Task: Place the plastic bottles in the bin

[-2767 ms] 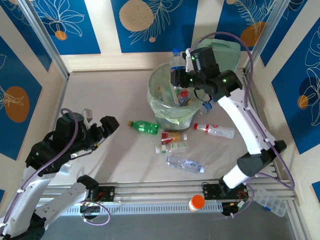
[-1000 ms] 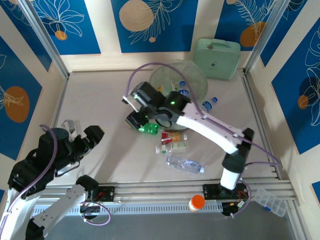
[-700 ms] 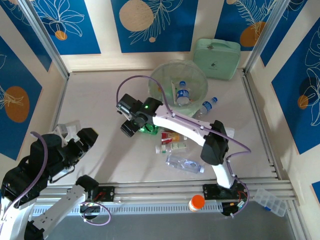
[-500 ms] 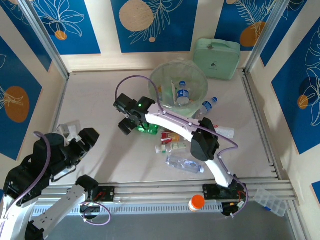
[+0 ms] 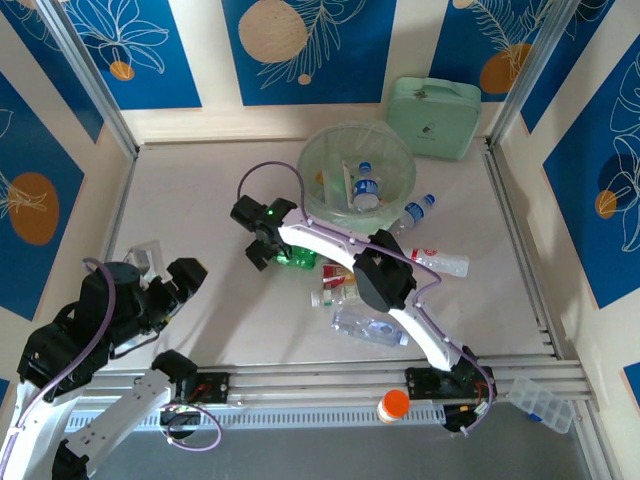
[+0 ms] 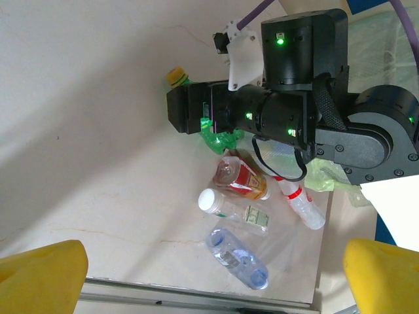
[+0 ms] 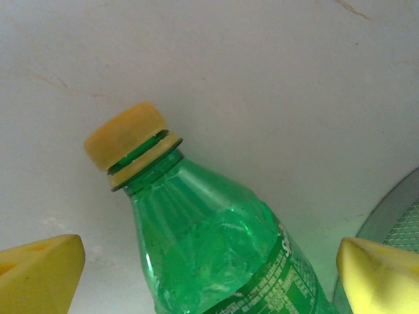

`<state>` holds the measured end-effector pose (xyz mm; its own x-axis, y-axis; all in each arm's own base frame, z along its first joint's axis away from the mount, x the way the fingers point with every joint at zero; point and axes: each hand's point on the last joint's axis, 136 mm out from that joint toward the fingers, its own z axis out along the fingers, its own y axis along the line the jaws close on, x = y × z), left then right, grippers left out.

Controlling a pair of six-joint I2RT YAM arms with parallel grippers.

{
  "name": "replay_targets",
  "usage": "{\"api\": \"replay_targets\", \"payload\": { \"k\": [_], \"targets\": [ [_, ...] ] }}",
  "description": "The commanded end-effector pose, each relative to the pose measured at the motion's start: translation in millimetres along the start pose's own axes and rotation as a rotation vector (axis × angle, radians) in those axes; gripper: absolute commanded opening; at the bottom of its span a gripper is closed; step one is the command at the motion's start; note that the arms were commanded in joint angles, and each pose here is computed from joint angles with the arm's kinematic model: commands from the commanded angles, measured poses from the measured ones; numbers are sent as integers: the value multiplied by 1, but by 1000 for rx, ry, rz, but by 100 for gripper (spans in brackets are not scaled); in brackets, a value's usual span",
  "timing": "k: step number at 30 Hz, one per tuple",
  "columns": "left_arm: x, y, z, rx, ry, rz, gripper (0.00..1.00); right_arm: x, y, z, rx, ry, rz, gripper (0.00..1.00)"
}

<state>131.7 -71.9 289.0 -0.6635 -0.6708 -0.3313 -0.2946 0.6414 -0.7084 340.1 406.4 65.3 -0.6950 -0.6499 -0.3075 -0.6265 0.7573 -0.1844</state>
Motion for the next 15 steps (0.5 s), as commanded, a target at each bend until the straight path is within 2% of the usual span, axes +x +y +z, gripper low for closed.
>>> {"api": "replay_targets", "payload": {
  "k": [1, 9, 13, 15],
  "targets": [
    [0, -2, -2, 2, 7, 12, 99, 10, 2, 7, -5, 41, -4, 100],
    [2, -4, 2, 6, 20, 22, 99, 32, 18, 3, -68, 83, -40, 96],
    [3, -4, 5, 13, 24, 10, 99, 40, 19, -3, -73, 89, -61, 91],
    [4, -4, 5, 15, 25, 5, 99, 41, 18, -7, -70, 78, -65, 85]
  ]
}}
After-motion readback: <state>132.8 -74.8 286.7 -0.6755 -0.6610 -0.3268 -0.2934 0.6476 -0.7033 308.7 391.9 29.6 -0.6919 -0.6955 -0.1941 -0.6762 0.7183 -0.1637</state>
